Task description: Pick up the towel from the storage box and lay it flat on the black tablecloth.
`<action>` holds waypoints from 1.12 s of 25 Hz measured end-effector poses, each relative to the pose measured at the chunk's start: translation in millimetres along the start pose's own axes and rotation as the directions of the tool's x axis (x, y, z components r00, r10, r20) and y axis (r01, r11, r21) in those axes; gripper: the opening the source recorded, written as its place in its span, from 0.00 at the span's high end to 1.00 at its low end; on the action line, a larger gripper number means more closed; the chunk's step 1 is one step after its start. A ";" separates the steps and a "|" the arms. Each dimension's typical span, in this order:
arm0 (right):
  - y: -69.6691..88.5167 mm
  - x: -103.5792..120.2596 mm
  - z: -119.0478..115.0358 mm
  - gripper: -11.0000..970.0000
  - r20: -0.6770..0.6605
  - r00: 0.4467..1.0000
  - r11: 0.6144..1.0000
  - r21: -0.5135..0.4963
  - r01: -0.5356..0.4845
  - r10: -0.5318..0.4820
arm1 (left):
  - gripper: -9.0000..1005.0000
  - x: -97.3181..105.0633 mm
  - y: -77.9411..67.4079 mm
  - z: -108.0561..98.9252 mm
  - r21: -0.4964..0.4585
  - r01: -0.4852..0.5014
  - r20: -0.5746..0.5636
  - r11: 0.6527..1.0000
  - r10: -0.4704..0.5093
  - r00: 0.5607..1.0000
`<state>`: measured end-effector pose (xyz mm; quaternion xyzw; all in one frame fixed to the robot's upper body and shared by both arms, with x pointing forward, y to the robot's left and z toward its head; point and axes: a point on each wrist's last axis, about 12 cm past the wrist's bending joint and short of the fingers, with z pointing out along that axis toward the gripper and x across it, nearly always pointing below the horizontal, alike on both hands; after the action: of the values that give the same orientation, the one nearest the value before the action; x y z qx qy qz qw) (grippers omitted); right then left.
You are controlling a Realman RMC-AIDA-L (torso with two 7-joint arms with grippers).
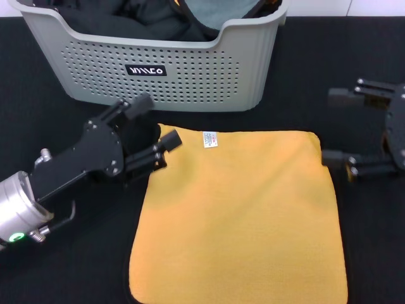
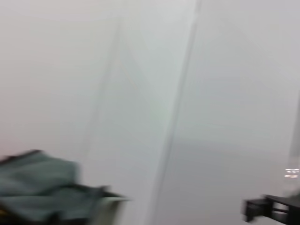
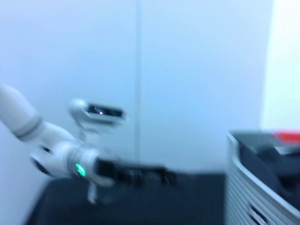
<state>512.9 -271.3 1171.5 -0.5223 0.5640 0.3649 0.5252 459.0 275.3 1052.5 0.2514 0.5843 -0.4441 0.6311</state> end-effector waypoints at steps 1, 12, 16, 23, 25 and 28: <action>3.3 -0.7 -1.9 0.10 0.028 1.000 1.000 -0.021 -0.001 0.002 | 0.11 -2.4 -1.2 1.0 0.038 0.014 -0.007 0.999 -0.014 1.000; 26.9 -6.5 -5.3 0.10 0.169 0.985 0.974 -0.226 0.016 0.023 | 0.12 -18.8 -17.5 37.7 0.401 0.045 -0.122 0.915 0.004 0.992; 23.4 3.1 -0.1 0.10 0.185 0.982 0.978 -0.207 0.002 0.037 | 0.13 -24.0 -12.7 48.3 0.436 0.025 -0.134 0.899 0.037 0.990; 10.6 22.7 30.7 0.10 0.229 0.973 0.984 -0.175 0.010 0.031 | 0.13 -42.8 10.5 34.2 0.411 0.009 -0.180 0.912 0.071 0.981; 8.2 24.3 39.3 0.10 0.225 0.974 0.983 -0.181 0.014 0.028 | 0.13 -46.7 15.2 26.4 0.380 0.002 -0.174 0.925 0.069 0.982; 7.2 24.1 43.4 0.10 0.225 0.974 0.983 -0.184 0.022 0.020 | 0.13 -48.0 16.5 20.0 0.354 -0.005 -0.165 0.935 0.068 0.984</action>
<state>517.4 -233.2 1139.2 -0.5243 0.4641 0.4725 0.5353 487.1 279.3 1099.1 0.4091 0.5436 -0.5059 0.5303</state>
